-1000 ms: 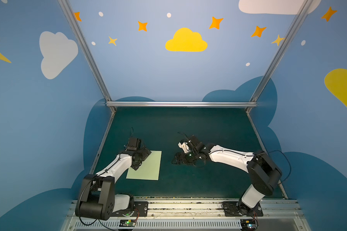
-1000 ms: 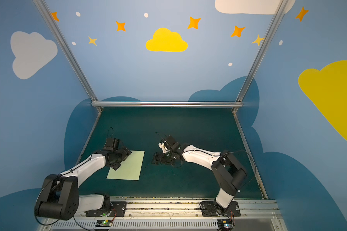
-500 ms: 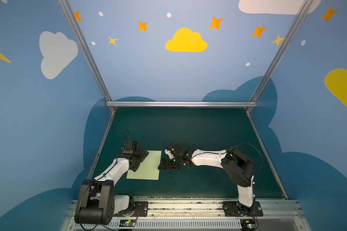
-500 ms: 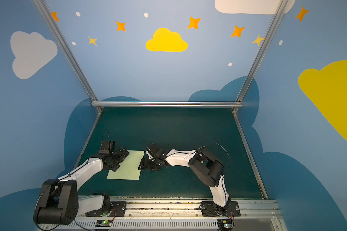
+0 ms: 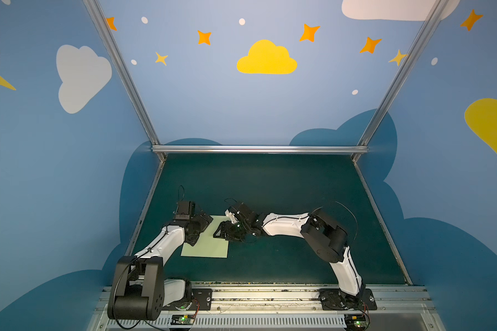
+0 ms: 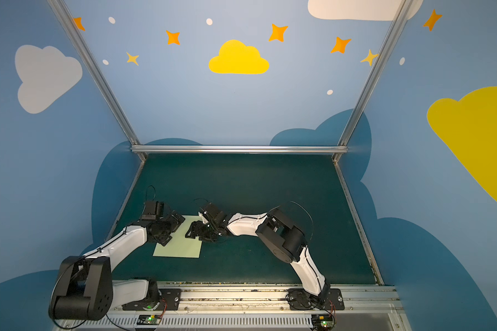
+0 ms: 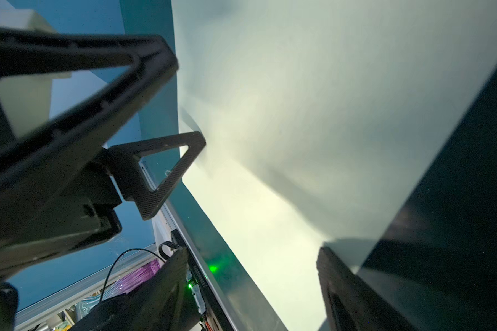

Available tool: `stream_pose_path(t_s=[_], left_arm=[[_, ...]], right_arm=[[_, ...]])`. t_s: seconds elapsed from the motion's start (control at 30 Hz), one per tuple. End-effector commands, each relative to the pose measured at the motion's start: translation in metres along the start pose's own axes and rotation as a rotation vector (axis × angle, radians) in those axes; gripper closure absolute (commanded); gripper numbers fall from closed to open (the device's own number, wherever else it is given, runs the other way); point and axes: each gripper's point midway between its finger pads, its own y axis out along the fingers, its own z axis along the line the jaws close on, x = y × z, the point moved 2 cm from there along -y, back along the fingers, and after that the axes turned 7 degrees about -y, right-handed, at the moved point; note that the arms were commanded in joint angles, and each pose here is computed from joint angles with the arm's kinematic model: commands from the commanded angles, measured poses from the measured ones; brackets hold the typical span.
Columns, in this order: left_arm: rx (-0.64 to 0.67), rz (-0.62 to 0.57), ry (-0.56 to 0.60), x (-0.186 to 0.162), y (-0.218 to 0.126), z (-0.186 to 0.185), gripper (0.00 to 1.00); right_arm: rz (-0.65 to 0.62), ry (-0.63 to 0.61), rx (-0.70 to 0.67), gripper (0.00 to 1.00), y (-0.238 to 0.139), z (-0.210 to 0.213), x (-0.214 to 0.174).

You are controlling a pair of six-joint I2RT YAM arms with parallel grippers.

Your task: Fold a paper plane with a square sheet of paper (fold left side to right side)

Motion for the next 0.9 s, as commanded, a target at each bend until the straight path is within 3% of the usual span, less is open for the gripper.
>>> stream_pose_path(t_s=[0.0,0.4,0.57,0.87], left_arm=[[0.102,0.053,0.000,-0.014,0.027,0.038,0.00],[0.103,0.056,0.006,-0.014,0.027,0.037,0.00],[0.102,0.056,0.008,-0.014,0.027,0.037,0.00],[0.104,0.057,0.009,-0.014,0.027,0.038,0.00]], right_arm=[[0.007,0.008,-0.013,0.27,0.018,-0.016,-0.001],[-0.052,0.014,-0.258,0.25,-0.035,-0.076,0.032],[0.022,-0.007,-0.260,0.26,-0.018,-0.082,0.035],[0.086,-0.034,-0.146,0.26,0.015,-0.053,0.023]])
